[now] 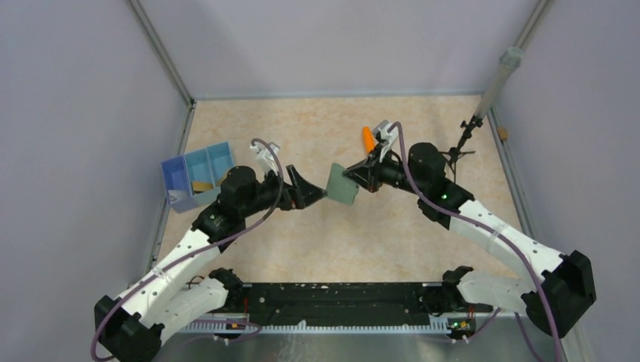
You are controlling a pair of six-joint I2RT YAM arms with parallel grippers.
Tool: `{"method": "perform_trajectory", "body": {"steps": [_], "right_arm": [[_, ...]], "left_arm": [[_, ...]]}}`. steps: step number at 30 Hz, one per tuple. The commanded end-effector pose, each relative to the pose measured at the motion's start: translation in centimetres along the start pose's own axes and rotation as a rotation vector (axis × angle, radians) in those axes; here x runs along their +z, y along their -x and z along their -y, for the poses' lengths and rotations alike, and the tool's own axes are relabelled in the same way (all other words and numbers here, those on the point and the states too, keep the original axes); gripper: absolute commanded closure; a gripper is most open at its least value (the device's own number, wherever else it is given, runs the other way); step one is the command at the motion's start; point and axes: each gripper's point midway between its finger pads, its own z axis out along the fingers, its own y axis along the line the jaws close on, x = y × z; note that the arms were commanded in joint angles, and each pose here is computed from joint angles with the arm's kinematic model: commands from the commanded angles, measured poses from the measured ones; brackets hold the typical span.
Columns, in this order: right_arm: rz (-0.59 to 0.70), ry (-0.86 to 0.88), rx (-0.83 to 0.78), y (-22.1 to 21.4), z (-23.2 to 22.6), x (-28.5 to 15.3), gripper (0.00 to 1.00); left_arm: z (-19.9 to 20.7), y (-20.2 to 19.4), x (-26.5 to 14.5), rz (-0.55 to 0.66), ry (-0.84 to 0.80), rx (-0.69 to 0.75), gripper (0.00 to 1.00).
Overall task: Put the credit cards into the card holder
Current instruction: Open the card holder at the center of the board.
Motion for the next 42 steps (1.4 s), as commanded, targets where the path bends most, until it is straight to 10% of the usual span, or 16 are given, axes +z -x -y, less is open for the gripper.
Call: {"method": "perform_trajectory", "body": {"steps": [1,12,29,36,42], "right_arm": [[0.175,-0.162,-0.250,3.5,1.1,-1.2,1.00],[0.275,-0.206,-0.650,3.4,-3.9,0.0,1.00],[0.282,-0.202,-0.982,1.6,-8.9,4.4,1.00],[0.224,-0.228,-0.994,-0.5,-8.7,5.1,1.00],[0.145,-0.242,-0.894,-3.1,-7.8,3.8,0.61]], "left_arm": [[0.5,4.5,-0.8,0.166,0.074,-0.203,0.01],[-1.9,7.8,-1.5,0.335,0.087,-0.645,0.01],[-3.2,2.2,0.7,0.083,0.038,-0.750,0.03],[-3.7,2.9,0.3,0.128,0.043,-0.727,0.56],[-5.1,3.9,-0.5,0.199,0.073,-0.677,0.99]]}}
